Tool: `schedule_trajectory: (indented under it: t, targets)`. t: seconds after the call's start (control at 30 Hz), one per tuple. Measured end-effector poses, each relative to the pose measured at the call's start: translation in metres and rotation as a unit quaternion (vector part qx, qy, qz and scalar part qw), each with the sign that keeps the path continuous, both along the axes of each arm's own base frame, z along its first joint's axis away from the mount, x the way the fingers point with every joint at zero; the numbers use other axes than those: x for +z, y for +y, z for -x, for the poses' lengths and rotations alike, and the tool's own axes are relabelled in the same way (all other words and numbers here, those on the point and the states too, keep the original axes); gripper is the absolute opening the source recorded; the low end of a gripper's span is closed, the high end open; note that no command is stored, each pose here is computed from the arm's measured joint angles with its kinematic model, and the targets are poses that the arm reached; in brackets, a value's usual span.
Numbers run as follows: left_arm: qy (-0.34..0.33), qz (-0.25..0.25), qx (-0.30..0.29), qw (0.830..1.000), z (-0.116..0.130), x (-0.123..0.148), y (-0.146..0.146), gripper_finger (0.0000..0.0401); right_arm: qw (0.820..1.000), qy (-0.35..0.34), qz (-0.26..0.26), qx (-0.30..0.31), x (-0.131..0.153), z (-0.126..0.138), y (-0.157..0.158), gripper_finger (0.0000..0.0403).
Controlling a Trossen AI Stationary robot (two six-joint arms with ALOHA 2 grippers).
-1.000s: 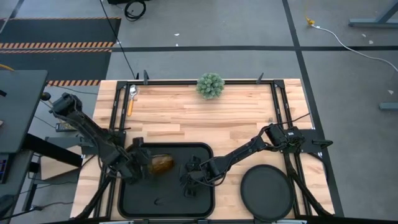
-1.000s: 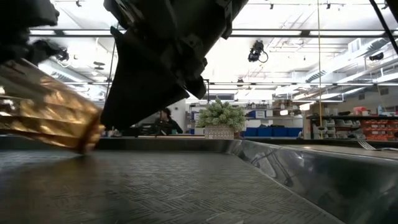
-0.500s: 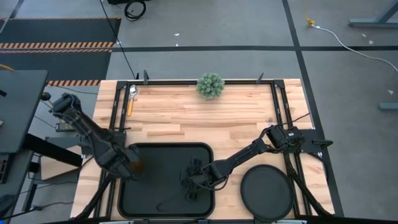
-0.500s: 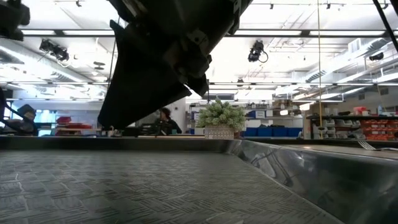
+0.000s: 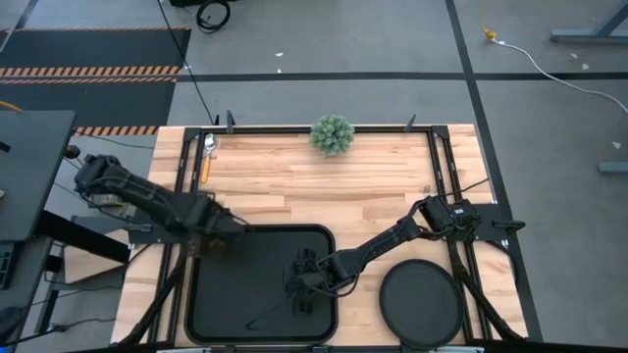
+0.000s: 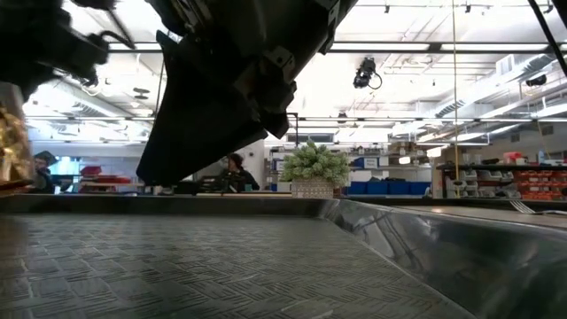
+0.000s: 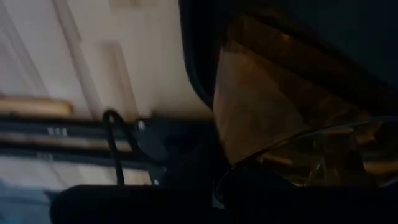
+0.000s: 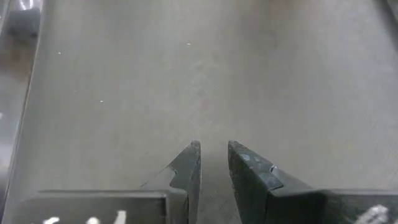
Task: Pick and place plate/cup/fork/spoon on tray
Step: Put the brown cup on the black serving tray
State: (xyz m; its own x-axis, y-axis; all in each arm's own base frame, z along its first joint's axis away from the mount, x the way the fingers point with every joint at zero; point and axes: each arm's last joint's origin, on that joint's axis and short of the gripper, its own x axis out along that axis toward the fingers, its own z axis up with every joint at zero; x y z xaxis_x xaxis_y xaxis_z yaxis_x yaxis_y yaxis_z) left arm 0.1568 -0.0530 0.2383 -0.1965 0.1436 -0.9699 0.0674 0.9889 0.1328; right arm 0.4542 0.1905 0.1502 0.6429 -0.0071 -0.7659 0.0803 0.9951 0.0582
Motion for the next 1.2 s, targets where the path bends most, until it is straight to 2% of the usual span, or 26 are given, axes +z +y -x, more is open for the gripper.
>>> schedule_trajectory:
  t: [0.17,0.23,0.37,0.43,0.53,0.73,0.9,1.1,1.2]
  targets:
    - [-0.027,0.033,-0.049,0.998,-0.011,-0.001,0.011,0.0013,1.000,-0.011,-0.001,0.005,0.001,0.003,0.010,0.0087]
    - [-0.018,0.050,-0.063,0.997,-0.012,-0.002,0.011,0.0013,1.000,-0.015,0.002,0.005,0.001,0.005,0.015,0.0087]
    - [0.022,0.053,-0.058,0.997,-0.010,-0.005,0.011,0.0013,1.000,-0.016,0.001,0.011,0.002,0.008,0.022,0.0087]
    - [0.047,0.049,-0.058,0.996,-0.009,-0.007,0.010,0.0013,1.000,-0.017,-0.001,0.009,0.002,0.008,0.023,0.0087]
    - [0.060,0.023,-0.066,0.996,-0.012,-0.011,0.010,0.0013,1.000,-0.018,-0.001,0.009,0.002,0.008,0.023,0.0087]
    - [0.086,0.007,-0.067,0.994,-0.018,-0.019,0.009,0.0013,1.000,-0.021,0.003,0.013,0.002,0.007,0.023,0.0087]
    - [0.098,0.001,-0.050,0.994,-0.021,-0.023,0.008,0.0016,0.999,-0.035,0.034,0.007,0.003,0.009,0.026,0.0087]
    - [0.087,-0.026,-0.048,0.995,-0.022,-0.024,0.010,0.0048,0.998,-0.036,0.040,0.011,0.003,0.009,0.027,0.0087]
    - [0.083,-0.033,-0.027,0.996,-0.022,-0.024,0.010,0.0074,0.998,-0.035,0.045,0.012,0.003,0.008,0.023,0.0087]
